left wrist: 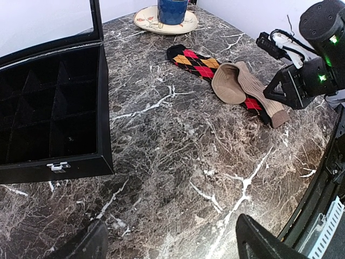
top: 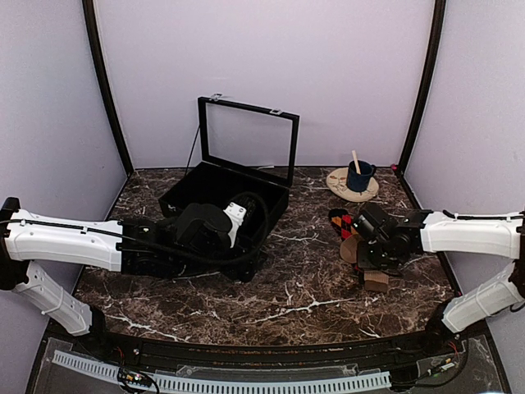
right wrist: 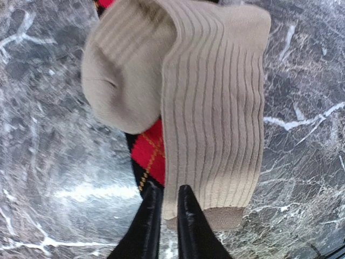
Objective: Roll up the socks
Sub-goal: Pick up the sock from the center of the board.
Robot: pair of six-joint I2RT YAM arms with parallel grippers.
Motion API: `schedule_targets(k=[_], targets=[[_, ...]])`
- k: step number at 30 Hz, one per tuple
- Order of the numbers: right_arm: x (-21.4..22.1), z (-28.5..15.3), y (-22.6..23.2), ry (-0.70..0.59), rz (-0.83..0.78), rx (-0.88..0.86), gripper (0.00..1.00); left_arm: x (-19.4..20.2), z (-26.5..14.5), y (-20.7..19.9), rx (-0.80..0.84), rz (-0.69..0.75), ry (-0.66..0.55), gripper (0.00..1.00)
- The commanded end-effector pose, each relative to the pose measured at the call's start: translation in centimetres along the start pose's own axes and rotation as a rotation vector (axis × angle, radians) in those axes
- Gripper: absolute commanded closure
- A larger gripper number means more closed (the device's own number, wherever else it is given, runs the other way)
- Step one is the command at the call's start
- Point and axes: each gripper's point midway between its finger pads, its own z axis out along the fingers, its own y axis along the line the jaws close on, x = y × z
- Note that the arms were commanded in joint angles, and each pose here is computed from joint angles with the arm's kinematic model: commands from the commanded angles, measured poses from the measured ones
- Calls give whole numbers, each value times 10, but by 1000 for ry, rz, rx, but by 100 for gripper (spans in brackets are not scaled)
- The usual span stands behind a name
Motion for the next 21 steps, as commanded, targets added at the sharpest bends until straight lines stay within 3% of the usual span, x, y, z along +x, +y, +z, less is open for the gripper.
schedule_targets(k=[1,6,13,21], targets=[[-13,-17,3,-49,-21,16,91,-5,-6,2,-7,8,-32,16],[-13,-20,4,-49,-36,26,97,-5,-10,6,-11,-3,-42,16],[8,-5,-1,16,-52,50,69,3,-12,8,-3,-21,-37,16],[20,9,-3,47,-66,67,65,6,-10,8,-5,-11,-30,16]])
